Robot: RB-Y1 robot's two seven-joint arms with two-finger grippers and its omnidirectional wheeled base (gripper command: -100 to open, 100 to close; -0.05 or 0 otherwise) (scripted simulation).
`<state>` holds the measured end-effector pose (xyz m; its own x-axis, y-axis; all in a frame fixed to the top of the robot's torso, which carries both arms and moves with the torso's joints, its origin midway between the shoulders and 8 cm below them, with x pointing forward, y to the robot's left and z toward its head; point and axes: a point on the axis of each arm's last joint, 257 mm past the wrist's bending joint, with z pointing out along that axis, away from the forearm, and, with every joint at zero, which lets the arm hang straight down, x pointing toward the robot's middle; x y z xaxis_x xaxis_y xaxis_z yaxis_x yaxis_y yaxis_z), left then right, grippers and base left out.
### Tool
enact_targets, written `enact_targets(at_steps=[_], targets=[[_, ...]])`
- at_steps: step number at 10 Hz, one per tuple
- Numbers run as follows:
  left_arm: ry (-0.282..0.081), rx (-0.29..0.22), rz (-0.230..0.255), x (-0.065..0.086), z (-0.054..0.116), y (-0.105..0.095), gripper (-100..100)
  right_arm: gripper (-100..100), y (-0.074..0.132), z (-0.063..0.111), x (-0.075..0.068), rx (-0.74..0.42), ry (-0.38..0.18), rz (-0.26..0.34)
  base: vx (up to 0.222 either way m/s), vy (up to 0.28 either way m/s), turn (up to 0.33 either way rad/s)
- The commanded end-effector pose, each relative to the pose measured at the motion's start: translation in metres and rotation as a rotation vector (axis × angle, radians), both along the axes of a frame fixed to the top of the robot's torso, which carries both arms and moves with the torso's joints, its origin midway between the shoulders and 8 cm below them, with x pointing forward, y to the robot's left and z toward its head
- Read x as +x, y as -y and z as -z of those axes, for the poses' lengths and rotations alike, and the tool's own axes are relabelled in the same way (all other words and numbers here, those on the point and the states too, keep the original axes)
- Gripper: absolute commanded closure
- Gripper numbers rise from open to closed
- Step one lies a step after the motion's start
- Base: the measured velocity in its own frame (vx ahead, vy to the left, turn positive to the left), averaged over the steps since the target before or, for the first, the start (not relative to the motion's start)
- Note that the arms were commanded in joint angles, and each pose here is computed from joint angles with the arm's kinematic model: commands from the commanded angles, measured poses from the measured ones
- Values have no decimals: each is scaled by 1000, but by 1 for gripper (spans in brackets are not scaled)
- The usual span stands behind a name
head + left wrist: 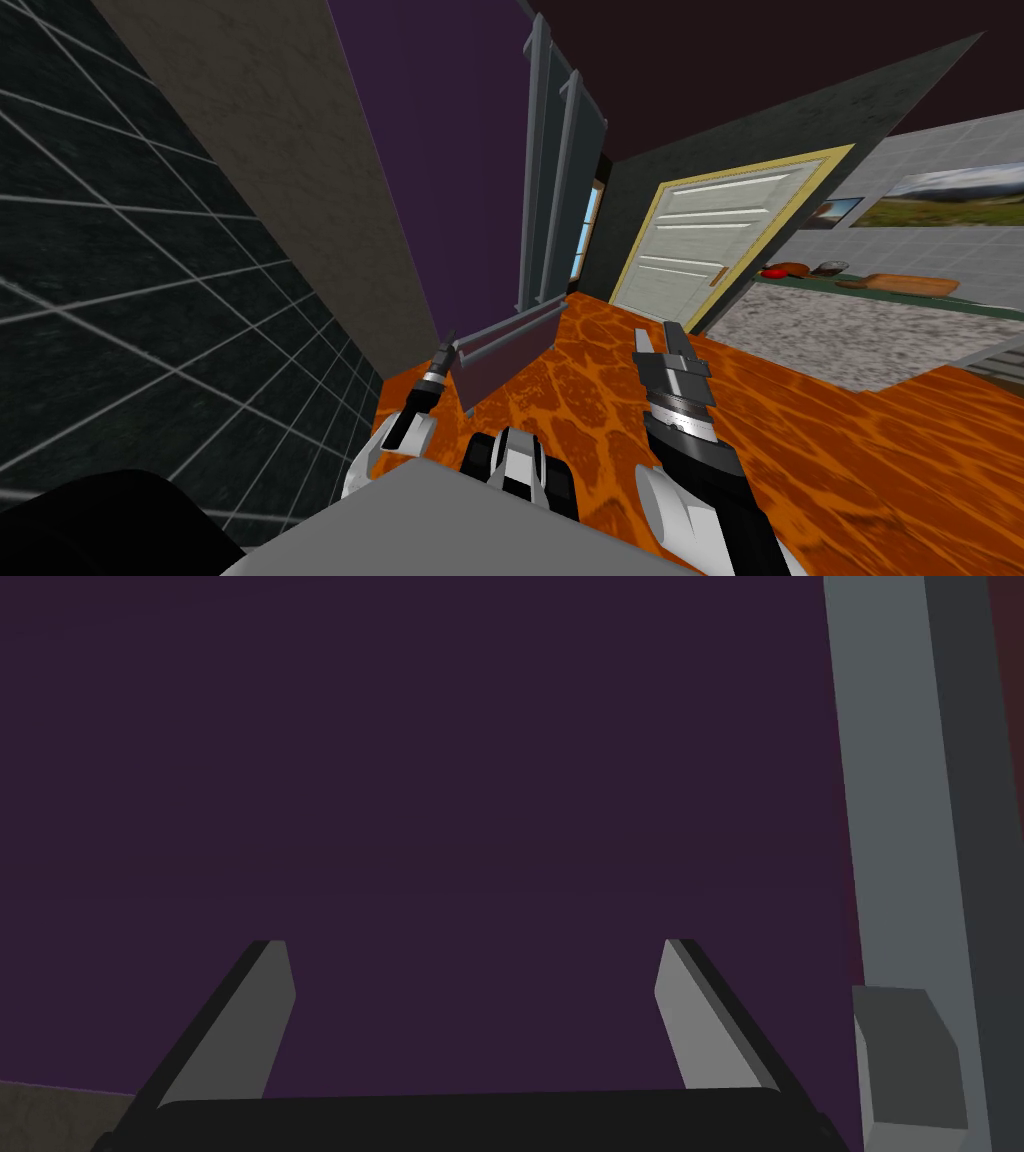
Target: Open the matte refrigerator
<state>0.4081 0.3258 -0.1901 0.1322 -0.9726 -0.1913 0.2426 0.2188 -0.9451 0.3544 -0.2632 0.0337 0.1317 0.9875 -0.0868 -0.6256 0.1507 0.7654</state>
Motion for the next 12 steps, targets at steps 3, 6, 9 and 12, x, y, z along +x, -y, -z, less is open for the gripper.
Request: enact_targets(at_steps=[3,6,9,12], targets=[[-86,7,-16,-1,48,-3,-100,0,0,0,0,0,0,0,18,9,2],[-141,16,-22,-3,77,-6,-100,0,0,0,0,0,0,0,18,8,2],[-201,29,-27,-7,108,-9,-100,0,0,0,0,0,0,0,21,13,2],[-252,32,-33,-12,135,-10,-100,0,0,0,0,0,0,0,16,9,2]])
